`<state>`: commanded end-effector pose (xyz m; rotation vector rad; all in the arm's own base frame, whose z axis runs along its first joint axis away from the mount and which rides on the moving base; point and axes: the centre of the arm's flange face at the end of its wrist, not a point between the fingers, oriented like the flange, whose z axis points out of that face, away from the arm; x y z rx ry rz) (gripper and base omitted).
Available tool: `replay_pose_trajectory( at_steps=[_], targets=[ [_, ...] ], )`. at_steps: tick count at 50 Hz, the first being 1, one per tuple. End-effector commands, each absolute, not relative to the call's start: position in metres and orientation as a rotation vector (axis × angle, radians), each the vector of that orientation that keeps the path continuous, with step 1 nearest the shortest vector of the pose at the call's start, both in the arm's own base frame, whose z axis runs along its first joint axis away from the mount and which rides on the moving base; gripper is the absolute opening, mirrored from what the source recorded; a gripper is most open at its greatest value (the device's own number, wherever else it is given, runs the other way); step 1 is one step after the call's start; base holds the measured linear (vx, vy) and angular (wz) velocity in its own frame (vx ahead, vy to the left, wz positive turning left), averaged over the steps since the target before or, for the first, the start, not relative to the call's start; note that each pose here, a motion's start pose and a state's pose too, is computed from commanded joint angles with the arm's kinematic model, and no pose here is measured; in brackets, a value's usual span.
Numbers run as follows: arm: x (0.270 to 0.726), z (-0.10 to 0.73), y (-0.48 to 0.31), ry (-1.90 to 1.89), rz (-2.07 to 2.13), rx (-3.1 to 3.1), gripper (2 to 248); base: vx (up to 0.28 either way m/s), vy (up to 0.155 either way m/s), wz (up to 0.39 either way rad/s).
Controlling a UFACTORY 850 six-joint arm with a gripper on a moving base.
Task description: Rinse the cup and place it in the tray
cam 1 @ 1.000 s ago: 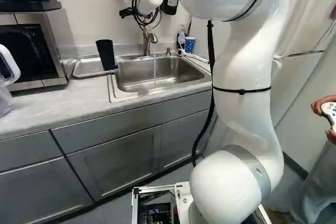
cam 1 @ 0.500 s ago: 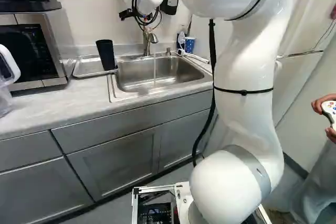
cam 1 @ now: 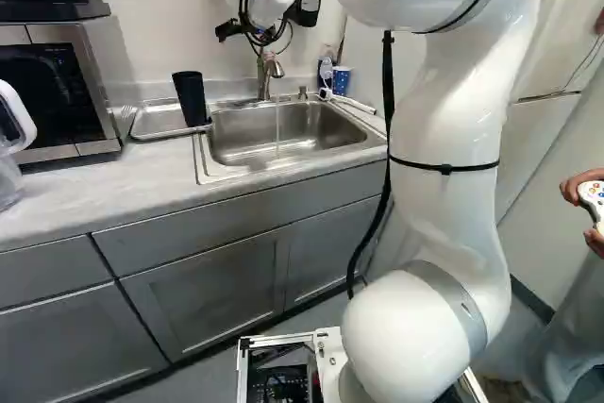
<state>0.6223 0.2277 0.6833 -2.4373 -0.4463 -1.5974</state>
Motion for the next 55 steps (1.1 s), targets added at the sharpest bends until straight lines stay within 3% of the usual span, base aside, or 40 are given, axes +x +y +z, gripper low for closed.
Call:
replay_pose_trajectory(
  at_steps=[38, 55],
  targets=[
    [0.621, 0.688, 0.228, -0.433, -1.661, -2.396, 247, 0.000, 0.000, 0.000],
    [0.600, 0.692, 0.242, -0.463, -1.673, -2.360, 247, 0.000, 0.000, 0.000]
  ],
)
